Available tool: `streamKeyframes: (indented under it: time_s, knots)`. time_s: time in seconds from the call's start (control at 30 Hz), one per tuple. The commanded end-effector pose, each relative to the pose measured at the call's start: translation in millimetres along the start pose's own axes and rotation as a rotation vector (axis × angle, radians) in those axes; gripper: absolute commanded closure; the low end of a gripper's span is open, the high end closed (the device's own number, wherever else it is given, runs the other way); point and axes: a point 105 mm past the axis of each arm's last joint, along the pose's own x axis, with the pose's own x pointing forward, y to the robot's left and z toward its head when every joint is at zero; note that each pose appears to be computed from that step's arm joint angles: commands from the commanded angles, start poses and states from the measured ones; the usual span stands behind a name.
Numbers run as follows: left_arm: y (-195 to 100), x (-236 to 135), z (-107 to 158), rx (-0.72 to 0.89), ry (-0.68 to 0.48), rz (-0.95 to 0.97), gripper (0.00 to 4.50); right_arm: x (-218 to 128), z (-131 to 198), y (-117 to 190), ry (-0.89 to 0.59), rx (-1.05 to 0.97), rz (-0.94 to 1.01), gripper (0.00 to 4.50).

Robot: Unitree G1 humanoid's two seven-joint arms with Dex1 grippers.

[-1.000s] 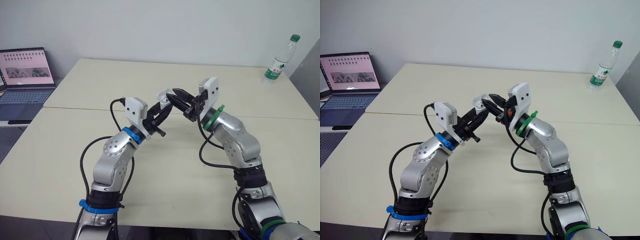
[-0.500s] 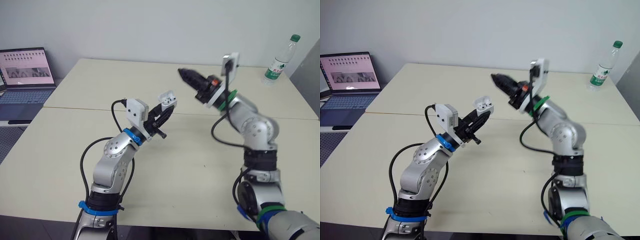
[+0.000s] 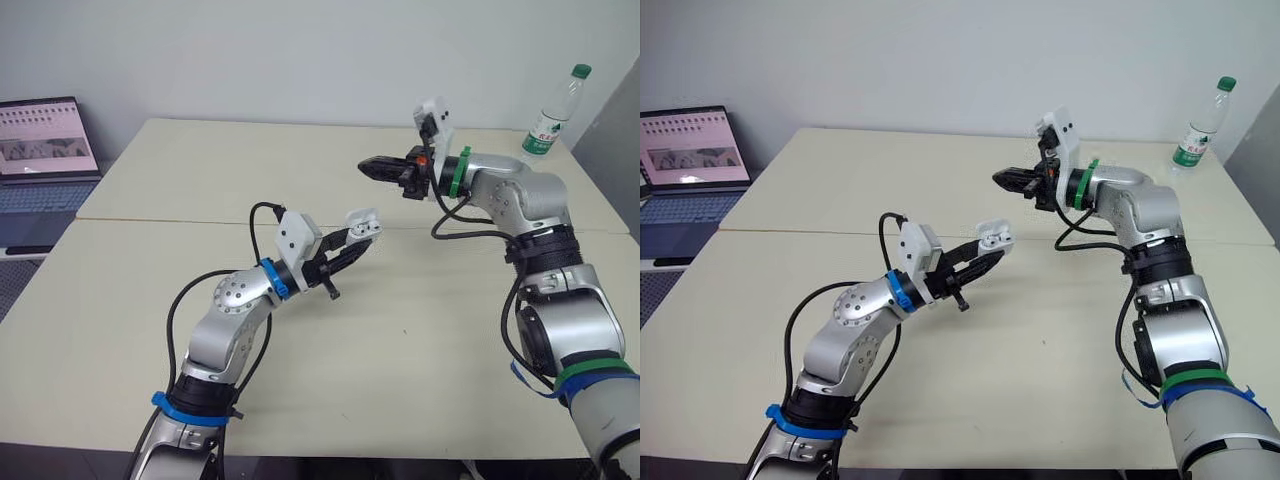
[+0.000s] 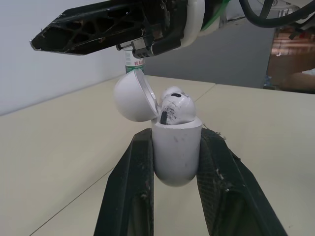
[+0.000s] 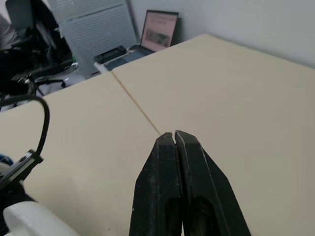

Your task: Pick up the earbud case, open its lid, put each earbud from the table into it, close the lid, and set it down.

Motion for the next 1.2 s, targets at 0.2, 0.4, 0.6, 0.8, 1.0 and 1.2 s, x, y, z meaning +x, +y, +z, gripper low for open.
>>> streamKeyframes:
  time_s: [0.2, 0.4, 0.6, 0.8, 1.0, 1.2]
  knots:
    - [9, 3, 17, 0.063, -0.051, 0.016, 3.71, -8, -10, 46, 0.128, -0.122, 0.249, 4.45]
    - [17, 1, 21, 0.046, -0.067, 0.052, 3.71, -17, -16, 51, 0.136, -0.164, 0.221, 4.45]
    - [20, -1, 16, -0.107, -0.038, 0.060, 3.71, -18, 3, 45, -0.066, -0.190, 0.050, 4.45]
    - [4, -21, -7, -0.527, 0.159, -0.045, 3.71, -49, -7, 69, -0.190, -0.259, 0.020, 3.20]
    - [-6, -33, -41, -0.881, 0.334, 0.003, 3.71, -69, -62, 88, -0.094, -0.360, 0.041, 1.03]
    - [-9, -35, -79, -1.052, 0.490, 0.128, 3.71, -74, -105, 101, -0.027, -0.360, 0.046, 0.03]
